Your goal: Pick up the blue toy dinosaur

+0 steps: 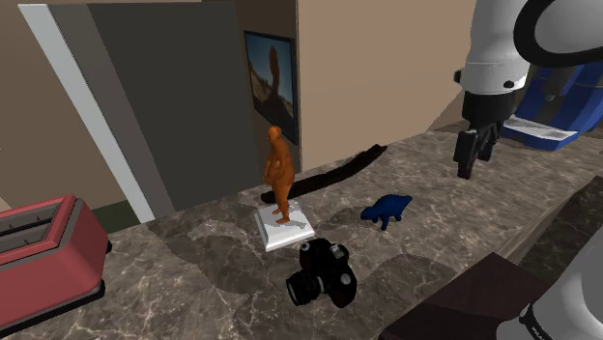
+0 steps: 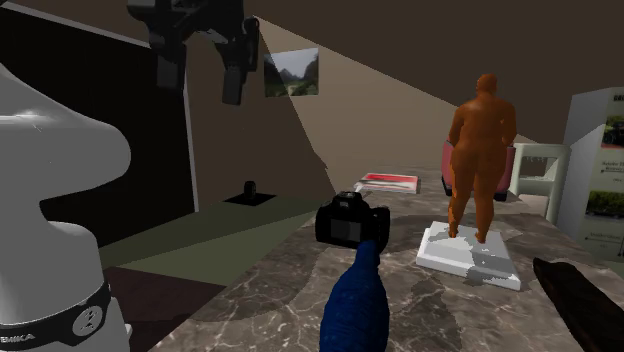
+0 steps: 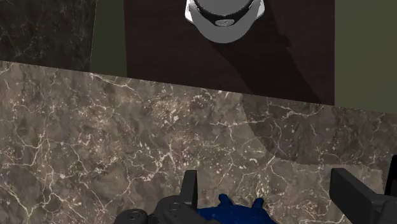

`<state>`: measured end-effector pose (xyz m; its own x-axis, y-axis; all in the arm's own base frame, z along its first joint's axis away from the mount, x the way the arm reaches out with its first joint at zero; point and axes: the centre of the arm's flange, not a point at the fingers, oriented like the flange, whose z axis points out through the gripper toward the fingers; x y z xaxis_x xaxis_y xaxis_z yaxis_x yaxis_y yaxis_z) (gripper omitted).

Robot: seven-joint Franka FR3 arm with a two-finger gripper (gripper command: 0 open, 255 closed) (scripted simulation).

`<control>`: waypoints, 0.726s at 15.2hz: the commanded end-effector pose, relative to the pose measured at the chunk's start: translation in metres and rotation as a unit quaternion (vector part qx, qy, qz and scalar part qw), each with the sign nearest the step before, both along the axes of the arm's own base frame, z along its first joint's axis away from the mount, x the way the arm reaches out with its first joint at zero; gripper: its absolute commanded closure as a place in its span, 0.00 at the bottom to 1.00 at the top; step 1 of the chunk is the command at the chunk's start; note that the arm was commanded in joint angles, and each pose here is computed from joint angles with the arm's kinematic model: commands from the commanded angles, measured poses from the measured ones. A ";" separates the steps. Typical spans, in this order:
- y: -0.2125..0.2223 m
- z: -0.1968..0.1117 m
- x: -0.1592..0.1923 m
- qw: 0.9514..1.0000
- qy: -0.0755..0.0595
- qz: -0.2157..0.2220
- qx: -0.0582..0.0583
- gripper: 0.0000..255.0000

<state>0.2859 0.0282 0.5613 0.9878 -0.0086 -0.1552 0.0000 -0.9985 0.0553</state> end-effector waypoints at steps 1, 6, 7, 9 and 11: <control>0.000 0.000 0.000 1.000 0.000 0.000 0.000 0.00; -0.011 -0.049 0.031 0.988 -0.025 0.149 0.013 0.00; -0.012 -0.058 0.038 0.983 -0.029 0.179 0.015 0.00; -0.012 -0.077 0.052 0.970 -0.039 0.237 0.020 0.00; -0.011 -0.096 0.066 0.954 -0.048 0.295 0.025 0.00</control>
<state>0.3447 0.0178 0.4759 0.8640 0.4995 -0.0628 0.5020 -0.8642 0.0324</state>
